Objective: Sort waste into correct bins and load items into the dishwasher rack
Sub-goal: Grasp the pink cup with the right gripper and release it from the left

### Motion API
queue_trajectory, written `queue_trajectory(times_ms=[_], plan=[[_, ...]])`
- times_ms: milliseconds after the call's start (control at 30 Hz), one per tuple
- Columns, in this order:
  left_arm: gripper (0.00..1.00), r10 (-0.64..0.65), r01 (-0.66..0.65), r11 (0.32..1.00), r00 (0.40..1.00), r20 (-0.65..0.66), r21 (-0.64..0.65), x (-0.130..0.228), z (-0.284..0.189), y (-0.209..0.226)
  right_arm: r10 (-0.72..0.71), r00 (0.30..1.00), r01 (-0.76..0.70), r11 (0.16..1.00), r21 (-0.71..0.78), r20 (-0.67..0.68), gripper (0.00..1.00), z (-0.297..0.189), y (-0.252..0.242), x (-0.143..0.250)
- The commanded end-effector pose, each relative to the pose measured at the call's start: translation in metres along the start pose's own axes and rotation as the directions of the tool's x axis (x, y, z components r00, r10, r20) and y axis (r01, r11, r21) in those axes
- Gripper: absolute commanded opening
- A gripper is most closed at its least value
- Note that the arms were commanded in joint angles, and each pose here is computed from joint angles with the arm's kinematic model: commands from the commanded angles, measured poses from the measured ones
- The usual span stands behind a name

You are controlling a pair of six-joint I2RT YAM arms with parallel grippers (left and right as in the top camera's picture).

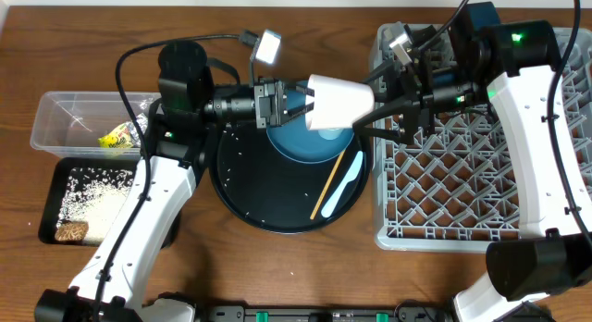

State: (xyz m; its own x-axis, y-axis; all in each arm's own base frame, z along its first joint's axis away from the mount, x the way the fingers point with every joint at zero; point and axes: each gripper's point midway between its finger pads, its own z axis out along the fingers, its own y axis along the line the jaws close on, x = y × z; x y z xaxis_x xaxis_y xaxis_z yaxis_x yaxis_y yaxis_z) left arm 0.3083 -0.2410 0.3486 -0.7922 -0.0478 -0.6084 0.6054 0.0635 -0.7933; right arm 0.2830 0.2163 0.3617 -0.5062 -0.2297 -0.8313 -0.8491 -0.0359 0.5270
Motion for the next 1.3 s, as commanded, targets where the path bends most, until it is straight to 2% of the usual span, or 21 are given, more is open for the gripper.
queue_trajectory(times_ms=[0, 133, 300, 433, 667, 1267], plan=[[0.06, -0.031, 0.031, 1.000, 0.999, 0.012, 0.003, -0.005, 0.000, -0.004, -0.042, 0.999, 0.043, 0.999, -0.032, 0.019, 0.81, 0.005, 0.014, -0.006], [0.06, -0.032, 0.032, 0.999, 1.000, 0.000, 0.012, -0.003, 0.000, -0.006, -0.043, 0.999, 0.043, 0.999, -0.032, 0.019, 0.78, 0.005, 0.014, -0.006], [0.06, -0.032, 0.032, 0.999, 1.000, 0.000, 0.012, -0.003, 0.000, -0.006, -0.043, 0.999, 0.043, 0.999, -0.032, 0.020, 0.59, 0.005, 0.014, -0.006], [0.06, -0.032, 0.032, 0.999, 1.000, 0.000, 0.012, -0.003, 0.000, -0.006, -0.050, 0.998, 0.051, 0.998, -0.034, 0.025, 0.55, 0.005, 0.014, -0.007], [0.06, -0.032, 0.032, 0.999, 0.999, -0.001, 0.012, -0.003, 0.000, -0.006, -0.067, 0.995, 0.072, 0.996, -0.058, 0.073, 0.58, 0.004, 0.018, -0.015], [0.06, -0.032, 0.032, 0.999, 0.999, -0.015, 0.024, 0.000, 0.000, -0.008, -0.128, 0.987, 0.134, 0.989, -0.057, 0.093, 0.70, 0.003, 0.015, -0.021]])
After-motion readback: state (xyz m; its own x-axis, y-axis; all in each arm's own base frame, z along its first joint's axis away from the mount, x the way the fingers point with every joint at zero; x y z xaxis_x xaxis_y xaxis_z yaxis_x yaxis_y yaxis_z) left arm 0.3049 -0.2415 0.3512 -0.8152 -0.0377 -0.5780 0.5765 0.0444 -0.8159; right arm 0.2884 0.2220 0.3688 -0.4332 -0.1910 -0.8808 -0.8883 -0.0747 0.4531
